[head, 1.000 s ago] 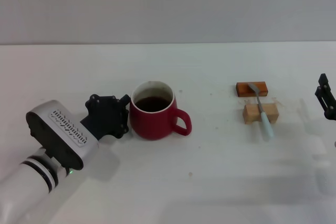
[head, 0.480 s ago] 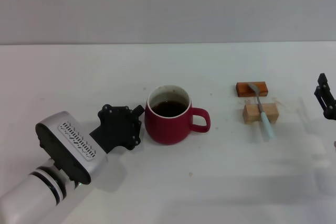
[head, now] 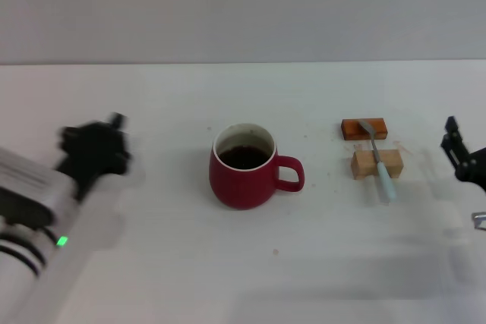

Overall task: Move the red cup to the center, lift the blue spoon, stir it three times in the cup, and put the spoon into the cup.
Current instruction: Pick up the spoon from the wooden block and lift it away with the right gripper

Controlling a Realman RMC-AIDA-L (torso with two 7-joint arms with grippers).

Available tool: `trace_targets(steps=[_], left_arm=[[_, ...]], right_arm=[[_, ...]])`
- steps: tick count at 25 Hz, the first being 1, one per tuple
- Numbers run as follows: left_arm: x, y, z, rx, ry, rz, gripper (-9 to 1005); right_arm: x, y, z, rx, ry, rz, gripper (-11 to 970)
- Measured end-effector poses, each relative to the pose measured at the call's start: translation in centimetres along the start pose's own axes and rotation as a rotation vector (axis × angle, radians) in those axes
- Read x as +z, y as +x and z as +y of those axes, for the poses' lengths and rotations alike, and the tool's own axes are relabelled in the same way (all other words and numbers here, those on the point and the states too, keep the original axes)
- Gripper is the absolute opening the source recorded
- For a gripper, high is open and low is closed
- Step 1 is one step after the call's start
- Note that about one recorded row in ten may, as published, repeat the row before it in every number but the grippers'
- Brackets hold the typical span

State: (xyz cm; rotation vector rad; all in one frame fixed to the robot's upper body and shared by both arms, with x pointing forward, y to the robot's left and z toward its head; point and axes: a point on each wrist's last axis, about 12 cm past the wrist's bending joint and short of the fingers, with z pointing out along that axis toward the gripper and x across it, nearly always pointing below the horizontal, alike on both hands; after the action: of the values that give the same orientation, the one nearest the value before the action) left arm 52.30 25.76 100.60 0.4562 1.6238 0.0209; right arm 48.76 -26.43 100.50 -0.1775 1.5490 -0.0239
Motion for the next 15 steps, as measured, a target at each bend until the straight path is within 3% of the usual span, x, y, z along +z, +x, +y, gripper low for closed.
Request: trace_targets(steps=[4, 5, 6, 8, 9, 15], left_arm=[[-0.2, 0.1, 0.6, -0.038, -0.038, -0.002, 0], [-1.2, 0.5, 2.2, -0.166, -0.141, -0.020, 0], [-1.7, 0.6, 2.9, -0.233, -0.180, -0.038, 0], [-1.7, 0.6, 2.9, -0.233, -0.180, -0.038, 0], [-2.3, 0.7, 3.6, -0.302, -0.214, -0.067, 0], [-2.6, 0.6, 3.9, -0.321, -0.225, -0.099, -1]], right_arm=[[-0.4, 0.2, 0.5, 0.022, -0.012, 0.011, 737], [-0.6, 0.2, 0.6, 0.028, -0.010, 0.012, 737], [-0.7, 0.2, 0.6, 0.033, -0.007, 0.013, 737], [-1.1, 0.3, 0.7, 0.047, 0.001, 0.016, 737], [-1.3, 0.3, 0.7, 0.055, 0.006, 0.017, 737], [-2.7, 0.2, 1.1, 0.103, 0.038, 0.013, 737]])
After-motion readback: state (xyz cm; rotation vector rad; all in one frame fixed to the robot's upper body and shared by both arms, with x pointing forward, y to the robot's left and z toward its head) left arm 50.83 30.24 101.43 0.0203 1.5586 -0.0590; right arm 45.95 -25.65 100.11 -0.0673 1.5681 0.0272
